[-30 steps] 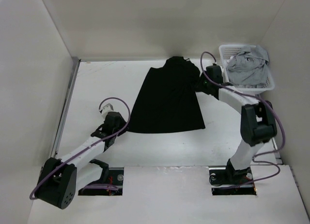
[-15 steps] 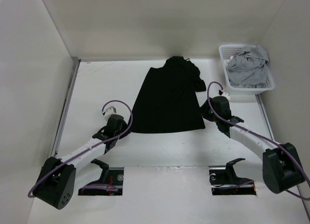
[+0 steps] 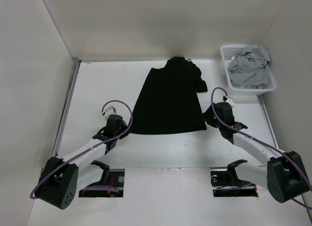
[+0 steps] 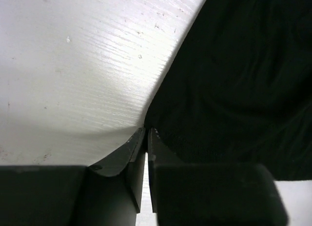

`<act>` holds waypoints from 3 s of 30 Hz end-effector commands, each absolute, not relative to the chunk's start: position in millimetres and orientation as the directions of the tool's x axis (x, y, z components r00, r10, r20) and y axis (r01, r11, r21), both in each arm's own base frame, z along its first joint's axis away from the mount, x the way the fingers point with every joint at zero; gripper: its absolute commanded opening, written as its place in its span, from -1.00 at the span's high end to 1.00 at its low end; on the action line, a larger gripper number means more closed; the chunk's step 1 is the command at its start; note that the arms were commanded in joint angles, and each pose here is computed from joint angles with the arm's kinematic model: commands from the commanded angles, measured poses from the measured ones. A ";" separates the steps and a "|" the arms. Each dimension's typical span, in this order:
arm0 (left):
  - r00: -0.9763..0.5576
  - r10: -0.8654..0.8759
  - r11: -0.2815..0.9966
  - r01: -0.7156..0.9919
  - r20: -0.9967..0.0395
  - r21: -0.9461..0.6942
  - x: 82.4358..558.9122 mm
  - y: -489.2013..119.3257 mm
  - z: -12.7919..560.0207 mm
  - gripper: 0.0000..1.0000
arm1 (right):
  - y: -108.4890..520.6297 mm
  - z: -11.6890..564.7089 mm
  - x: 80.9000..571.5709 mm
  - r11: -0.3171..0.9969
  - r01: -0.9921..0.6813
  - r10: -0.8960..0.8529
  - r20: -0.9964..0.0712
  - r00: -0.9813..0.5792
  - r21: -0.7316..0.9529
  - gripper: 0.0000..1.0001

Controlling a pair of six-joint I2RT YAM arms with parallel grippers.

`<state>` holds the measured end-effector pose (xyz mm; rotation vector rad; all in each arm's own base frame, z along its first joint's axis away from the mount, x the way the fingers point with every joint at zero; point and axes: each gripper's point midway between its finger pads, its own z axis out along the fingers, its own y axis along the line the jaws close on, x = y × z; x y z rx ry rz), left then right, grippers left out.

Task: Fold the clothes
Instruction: Flatten the tank top out

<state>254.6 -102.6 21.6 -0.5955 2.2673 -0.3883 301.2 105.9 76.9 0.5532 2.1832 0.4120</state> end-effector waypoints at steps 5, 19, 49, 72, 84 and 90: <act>-0.423 -0.642 0.764 -0.288 -0.639 -0.577 270.3 -76.7 90.6 0.96 | 98.1 69.4 280.6 0.865 0.290 0.500 -0.645 -0.578 0.410 -0.03; -0.389 -0.696 0.716 -0.322 -0.603 -0.619 270.0 -60.1 86.3 0.95 | 172.2 36.6 222.5 0.887 0.196 0.406 -0.504 -0.763 0.418 -0.01; -0.350 -0.707 0.706 -0.297 -0.614 -0.643 279.1 -61.7 97.1 0.95 | 157.8 23.1 216.6 0.882 0.319 0.461 -0.496 -0.736 0.347 0.43; 0.000 -0.808 0.583 0.139 -0.589 -0.801 261.0 -73.2 363.5 1.00 | 130.9 324.4 213.2 0.904 -0.003 0.405 -0.858 -0.317 0.428 1.00; 0.345 -0.840 0.541 0.478 -0.418 -0.692 166.9 -31.4 614.8 1.00 | 68.3 595.1 180.4 0.900 -0.167 0.422 -0.901 0.104 0.402 1.00; 0.376 -0.806 0.590 0.434 -0.458 -0.681 193.5 -33.3 627.0 1.00 | 89.8 619.4 186.1 0.935 -0.158 0.348 -0.909 0.230 0.318 1.00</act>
